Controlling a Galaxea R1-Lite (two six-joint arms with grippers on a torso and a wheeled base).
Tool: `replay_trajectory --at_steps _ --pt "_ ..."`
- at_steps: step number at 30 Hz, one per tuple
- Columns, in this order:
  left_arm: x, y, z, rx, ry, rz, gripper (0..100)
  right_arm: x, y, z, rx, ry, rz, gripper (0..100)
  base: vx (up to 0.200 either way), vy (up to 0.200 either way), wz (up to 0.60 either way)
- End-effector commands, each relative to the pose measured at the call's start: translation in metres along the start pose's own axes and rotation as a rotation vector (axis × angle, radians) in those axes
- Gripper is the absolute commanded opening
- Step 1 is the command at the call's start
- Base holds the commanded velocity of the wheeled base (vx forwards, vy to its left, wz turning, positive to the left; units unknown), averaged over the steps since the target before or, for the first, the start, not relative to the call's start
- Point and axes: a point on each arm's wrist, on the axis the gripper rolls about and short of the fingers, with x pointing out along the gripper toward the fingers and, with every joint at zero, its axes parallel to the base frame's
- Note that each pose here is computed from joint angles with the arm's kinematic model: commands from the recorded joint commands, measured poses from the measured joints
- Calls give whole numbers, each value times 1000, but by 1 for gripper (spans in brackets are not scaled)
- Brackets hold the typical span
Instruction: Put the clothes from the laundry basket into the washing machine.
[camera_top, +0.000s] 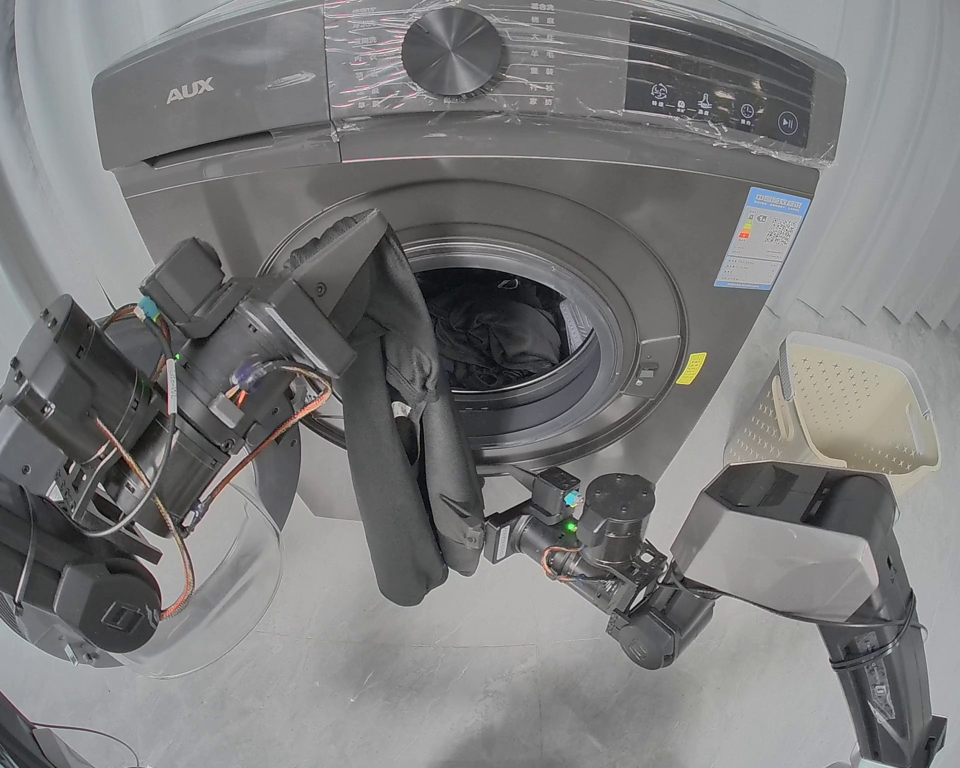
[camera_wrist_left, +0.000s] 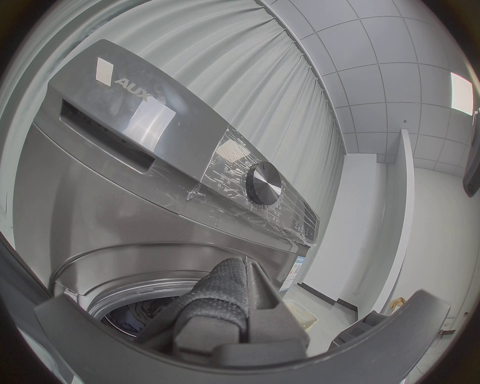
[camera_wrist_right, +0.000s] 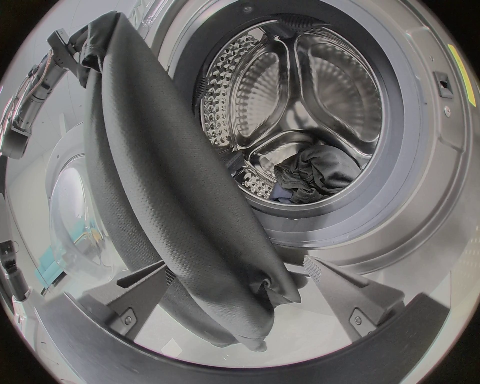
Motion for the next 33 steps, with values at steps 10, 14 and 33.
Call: replay_trajectory --at_steps 10,14,33 --pt "0 0 0 -2 -1 0 0 16 4 -10 4 -33 8 0 0 0 0" --pt "-1 0 -1 -1 5 0 0 14 1 -3 7 -46 0 0 0 0 0" --pt "-22 18 3 34 34 73 0 -148 -13 132 -32 -106 -44 0 0 0 0"
